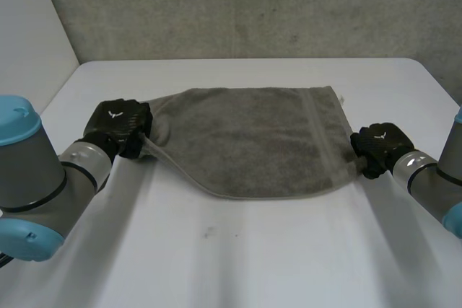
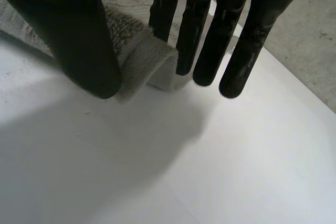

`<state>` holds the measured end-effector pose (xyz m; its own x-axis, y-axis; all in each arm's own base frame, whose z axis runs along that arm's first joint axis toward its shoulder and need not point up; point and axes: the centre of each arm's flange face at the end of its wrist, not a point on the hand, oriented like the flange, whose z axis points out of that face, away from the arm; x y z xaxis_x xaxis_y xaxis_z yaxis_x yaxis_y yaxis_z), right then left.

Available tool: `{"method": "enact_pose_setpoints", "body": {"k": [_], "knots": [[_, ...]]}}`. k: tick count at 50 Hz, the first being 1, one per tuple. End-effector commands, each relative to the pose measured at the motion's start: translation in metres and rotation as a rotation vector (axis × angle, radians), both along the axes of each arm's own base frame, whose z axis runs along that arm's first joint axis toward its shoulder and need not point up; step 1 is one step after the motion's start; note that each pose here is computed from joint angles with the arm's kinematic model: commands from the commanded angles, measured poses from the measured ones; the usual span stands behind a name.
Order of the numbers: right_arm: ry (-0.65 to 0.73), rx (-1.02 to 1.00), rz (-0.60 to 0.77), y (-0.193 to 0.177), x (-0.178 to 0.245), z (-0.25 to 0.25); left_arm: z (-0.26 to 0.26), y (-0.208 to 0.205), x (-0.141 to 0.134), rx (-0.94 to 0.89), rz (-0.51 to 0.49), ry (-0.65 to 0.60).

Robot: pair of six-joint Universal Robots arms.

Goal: Fold the towel.

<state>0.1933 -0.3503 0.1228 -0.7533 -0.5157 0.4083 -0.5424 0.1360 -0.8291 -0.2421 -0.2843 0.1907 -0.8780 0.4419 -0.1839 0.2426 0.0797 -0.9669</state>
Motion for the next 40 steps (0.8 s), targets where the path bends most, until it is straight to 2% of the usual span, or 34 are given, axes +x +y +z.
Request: {"method": "enact_pose_setpoints", "body": {"k": [1, 6, 15, 24, 27, 40], "knots": [[0.001, -0.003, -0.008, 0.004, -0.001, 0.006, -0.003, 0.002, 0.001, 0.012, 0.0, -0.004], [0.024, -0.011, -0.031, 0.017, -0.009, 0.026, -0.012, 0.01, 0.003, 0.049, 0.003, -0.022], [0.052, 0.098, -0.049, 0.036, -0.017, 0.026, -0.033, 0.033, 0.011, 0.171, 0.005, -0.074], [0.116, 0.093, -0.058, 0.031, -0.031, 0.02, -0.056, 0.066, 0.021, 0.298, -0.057, -0.284], [0.118, 0.088, -0.056, 0.03, -0.031, 0.02, -0.052, 0.067, 0.02, 0.278, -0.074, -0.308], [0.117, 0.067, -0.066, 0.028, -0.034, 0.021, -0.007, 0.047, 0.007, 0.09, -0.085, -0.256]]}}
